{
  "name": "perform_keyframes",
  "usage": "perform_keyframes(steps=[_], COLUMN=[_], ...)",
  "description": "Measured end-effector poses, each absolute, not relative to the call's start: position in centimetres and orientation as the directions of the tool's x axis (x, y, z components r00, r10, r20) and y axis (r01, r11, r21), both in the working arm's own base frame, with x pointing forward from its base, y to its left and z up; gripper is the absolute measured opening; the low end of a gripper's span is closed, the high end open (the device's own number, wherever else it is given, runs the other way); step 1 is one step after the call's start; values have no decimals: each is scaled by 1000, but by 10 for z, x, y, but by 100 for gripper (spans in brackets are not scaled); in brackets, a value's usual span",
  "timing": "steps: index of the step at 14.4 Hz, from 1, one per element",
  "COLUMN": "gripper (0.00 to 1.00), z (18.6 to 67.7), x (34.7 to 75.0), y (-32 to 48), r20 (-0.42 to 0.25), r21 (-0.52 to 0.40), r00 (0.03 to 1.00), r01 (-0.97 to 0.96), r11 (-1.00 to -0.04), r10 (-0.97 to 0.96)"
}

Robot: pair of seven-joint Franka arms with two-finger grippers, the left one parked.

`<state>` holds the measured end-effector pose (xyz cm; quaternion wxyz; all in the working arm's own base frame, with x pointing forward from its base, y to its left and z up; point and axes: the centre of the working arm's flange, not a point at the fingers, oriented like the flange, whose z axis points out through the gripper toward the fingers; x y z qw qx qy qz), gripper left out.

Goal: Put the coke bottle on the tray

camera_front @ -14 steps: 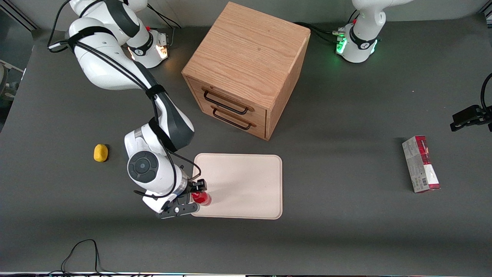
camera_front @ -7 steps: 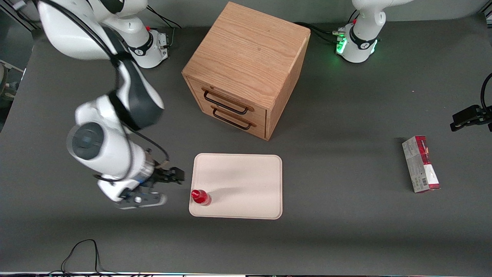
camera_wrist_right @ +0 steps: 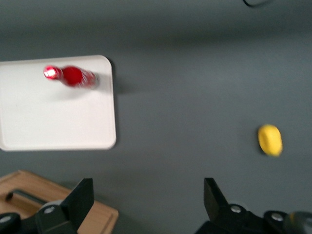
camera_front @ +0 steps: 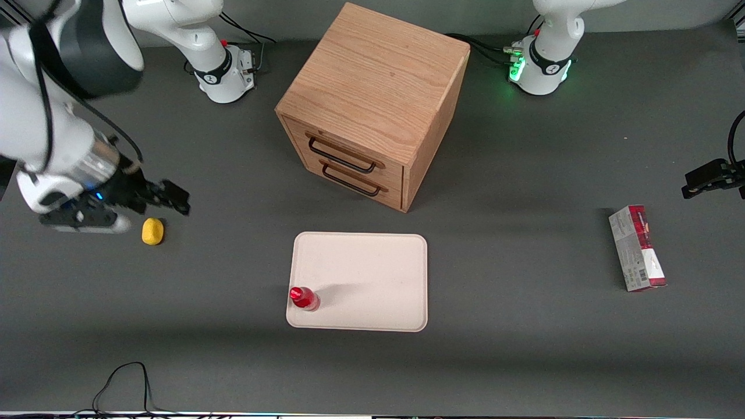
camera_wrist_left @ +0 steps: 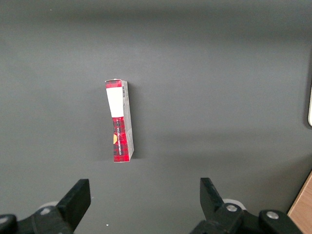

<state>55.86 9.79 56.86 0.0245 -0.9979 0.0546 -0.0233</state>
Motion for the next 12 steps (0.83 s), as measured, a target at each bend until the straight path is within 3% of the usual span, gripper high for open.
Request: perform_keyframes(steps=[4,7,12], gripper=[100,100,100], z=[601,603,591], x=[498,495,504], y=[65,29,38], r20=[5,5,-7], r21=[-7,-20,-15], r00=[997,998,998], r01=[-76,-61,-56], r11=[-997,-998,-998], r10=[-76,-61,-55])
